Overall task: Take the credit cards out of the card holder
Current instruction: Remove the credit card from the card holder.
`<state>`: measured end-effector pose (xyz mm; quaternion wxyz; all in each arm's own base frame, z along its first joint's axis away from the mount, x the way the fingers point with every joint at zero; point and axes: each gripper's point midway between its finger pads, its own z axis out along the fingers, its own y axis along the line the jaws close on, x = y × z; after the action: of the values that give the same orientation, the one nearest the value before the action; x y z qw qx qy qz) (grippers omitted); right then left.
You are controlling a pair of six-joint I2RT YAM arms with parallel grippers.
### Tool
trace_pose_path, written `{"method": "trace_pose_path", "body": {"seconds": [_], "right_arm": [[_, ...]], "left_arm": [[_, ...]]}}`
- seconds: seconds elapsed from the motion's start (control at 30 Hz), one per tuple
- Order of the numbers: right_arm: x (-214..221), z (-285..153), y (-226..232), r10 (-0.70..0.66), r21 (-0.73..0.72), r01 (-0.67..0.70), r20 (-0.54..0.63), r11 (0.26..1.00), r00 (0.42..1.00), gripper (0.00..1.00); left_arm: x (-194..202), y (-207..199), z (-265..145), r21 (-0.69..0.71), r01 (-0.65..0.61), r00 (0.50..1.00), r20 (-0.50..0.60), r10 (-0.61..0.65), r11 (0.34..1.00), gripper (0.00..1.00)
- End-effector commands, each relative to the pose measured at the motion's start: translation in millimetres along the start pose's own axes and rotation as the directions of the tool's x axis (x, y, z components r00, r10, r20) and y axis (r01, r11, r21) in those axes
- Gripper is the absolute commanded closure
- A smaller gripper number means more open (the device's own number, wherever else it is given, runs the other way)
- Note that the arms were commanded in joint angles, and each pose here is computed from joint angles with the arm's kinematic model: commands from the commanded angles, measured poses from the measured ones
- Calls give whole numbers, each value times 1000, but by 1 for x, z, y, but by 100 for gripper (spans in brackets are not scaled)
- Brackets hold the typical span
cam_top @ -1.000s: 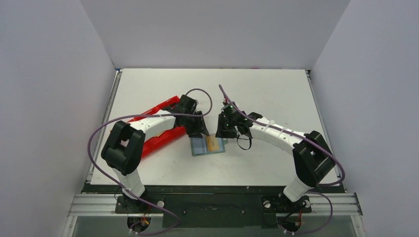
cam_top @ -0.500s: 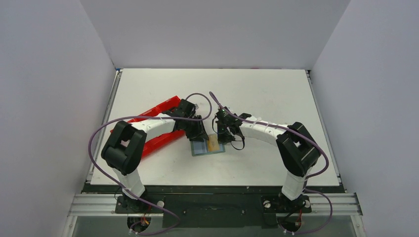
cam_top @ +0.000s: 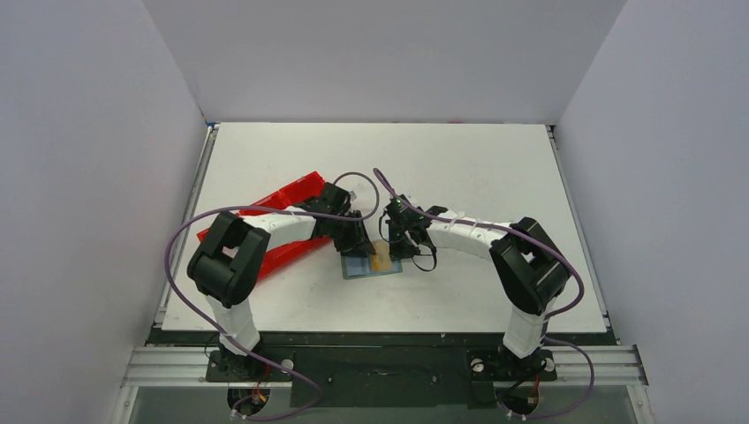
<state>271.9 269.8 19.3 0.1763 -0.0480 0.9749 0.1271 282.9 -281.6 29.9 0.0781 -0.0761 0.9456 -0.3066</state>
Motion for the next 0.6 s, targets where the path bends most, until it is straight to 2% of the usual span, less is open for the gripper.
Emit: {"method": "trace_pose_path", "body": {"seconds": [0.0, 0.33, 0.57], "right_arm": [[13, 12, -10, 1, 40, 0, -17, 999, 1000, 100], [19, 17, -15, 5, 52, -4, -34, 999, 999, 100], [26, 21, -19, 13, 61, -11, -47, 998, 999, 100]], "left_arm": [[-5, -8, 6, 59, -8, 1000, 11, 7, 998, 71], [2, -9, 15, 90, 22, 1000, -19, -20, 996, 79], [4, -10, 14, 97, 26, 999, -24, -23, 995, 94]]}}
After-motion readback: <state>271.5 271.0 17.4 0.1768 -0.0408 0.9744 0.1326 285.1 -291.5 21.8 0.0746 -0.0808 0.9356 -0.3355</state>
